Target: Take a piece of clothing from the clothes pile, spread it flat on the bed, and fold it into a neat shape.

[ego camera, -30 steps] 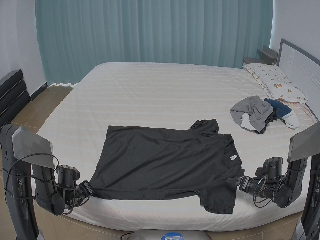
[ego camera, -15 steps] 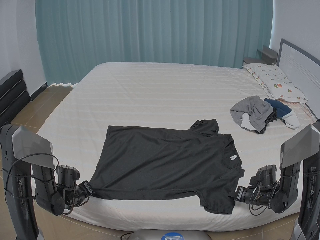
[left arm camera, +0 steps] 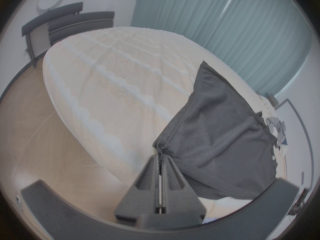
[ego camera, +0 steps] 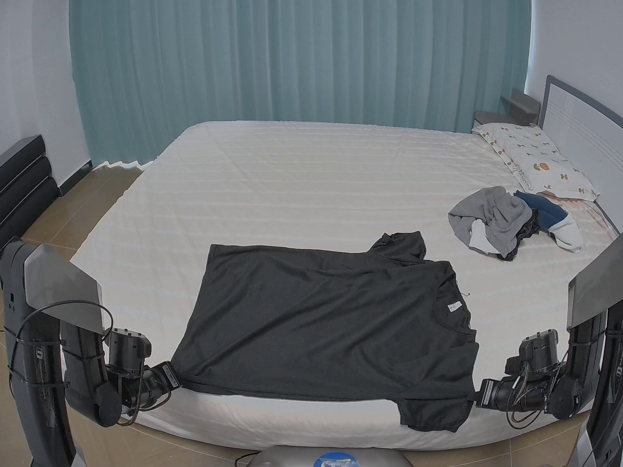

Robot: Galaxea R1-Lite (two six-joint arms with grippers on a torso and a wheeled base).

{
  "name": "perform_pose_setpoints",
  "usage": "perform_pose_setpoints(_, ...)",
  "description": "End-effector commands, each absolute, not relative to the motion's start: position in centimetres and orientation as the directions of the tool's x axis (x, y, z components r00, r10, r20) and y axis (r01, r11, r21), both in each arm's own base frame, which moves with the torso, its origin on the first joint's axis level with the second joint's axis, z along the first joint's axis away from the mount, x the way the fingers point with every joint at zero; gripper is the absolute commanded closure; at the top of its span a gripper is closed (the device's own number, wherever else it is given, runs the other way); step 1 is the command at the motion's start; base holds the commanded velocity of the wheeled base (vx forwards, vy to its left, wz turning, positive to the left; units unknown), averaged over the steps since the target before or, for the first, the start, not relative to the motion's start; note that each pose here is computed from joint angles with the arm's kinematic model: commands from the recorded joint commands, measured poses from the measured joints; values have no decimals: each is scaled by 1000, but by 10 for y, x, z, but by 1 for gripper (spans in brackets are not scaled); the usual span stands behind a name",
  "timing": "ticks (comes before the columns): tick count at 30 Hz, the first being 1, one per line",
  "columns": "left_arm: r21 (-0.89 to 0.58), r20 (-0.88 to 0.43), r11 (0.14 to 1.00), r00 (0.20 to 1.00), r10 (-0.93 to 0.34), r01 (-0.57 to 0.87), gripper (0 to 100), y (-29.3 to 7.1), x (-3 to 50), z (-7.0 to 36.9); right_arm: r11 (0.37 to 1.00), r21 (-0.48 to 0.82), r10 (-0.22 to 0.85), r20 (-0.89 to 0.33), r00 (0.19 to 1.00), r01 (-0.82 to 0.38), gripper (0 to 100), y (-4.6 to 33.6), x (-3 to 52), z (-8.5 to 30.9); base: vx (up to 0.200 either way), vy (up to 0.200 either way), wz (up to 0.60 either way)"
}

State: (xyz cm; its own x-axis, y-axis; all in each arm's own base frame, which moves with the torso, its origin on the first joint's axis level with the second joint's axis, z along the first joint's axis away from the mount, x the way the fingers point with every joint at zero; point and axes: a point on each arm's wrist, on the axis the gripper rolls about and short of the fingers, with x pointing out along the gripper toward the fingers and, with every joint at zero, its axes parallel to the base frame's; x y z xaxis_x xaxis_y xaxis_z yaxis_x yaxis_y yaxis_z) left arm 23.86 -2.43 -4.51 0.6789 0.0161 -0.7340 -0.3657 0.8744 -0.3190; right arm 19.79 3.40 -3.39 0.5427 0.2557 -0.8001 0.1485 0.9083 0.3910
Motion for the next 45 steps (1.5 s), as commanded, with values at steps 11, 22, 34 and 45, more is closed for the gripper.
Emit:
perform_pose_setpoints(11,-159,-832,945,554,28,-286,100,-23,198,-54,963,235,142,-859,493,133,100,27,185,-32,0,0,0)
perform_pose_setpoints(22,-137,-861,954,508,18,-266,100,-29,192,-56,973,165,70,-875,479,160,100,21,184,-34,0,0,0)
perform_pose_setpoints(34,-210,-779,946,627,-9,-247,0,-28,201,-34,923,348,155,-728,668,165,0,26,197,-5,0,0,0)
perform_pose_setpoints(45,-380,-608,905,789,-89,-191,0,-9,210,13,904,423,212,-569,795,62,0,33,206,30,0,0,0)
